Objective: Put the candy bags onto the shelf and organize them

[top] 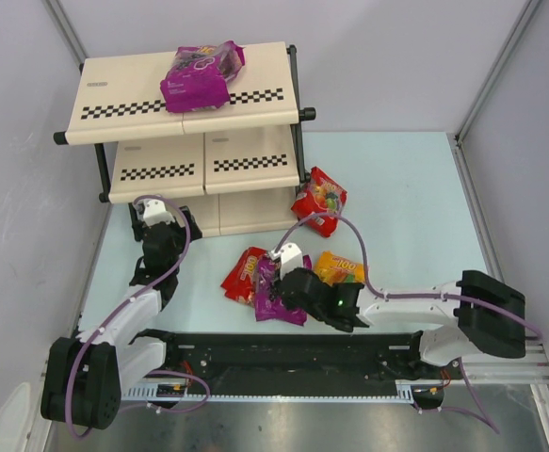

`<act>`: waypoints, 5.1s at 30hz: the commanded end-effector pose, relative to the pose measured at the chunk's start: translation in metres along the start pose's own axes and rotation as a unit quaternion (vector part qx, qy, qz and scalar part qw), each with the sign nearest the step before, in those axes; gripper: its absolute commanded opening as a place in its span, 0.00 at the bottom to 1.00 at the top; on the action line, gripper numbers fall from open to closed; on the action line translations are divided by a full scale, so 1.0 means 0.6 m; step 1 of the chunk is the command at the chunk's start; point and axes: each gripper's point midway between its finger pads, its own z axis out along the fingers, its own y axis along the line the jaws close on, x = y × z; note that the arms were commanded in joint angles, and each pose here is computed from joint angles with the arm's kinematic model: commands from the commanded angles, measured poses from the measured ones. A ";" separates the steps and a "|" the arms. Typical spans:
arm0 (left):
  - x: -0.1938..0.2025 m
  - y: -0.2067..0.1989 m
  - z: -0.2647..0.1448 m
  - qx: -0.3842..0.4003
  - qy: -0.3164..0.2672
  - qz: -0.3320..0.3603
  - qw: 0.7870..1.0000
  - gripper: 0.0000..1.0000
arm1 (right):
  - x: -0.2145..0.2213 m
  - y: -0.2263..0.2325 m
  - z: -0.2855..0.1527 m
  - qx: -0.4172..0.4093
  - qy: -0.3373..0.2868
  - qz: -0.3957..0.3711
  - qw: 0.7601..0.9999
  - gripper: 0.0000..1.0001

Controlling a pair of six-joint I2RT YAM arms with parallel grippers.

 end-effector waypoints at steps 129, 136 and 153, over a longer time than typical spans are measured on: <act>-0.732 -0.361 -0.425 0.440 -0.193 0.018 0.877 0.00 | -0.093 -0.192 -0.278 0.073 -0.168 0.151 0.971 0.56; -0.753 -0.306 -0.397 0.411 -0.206 0.017 0.888 0.00 | -0.092 -0.200 -0.276 0.083 -0.166 0.144 0.972 0.57; -0.759 -0.156 -0.319 0.336 -0.212 0.010 0.918 0.00 | -0.098 -0.190 -0.246 0.076 -0.148 0.125 0.978 0.58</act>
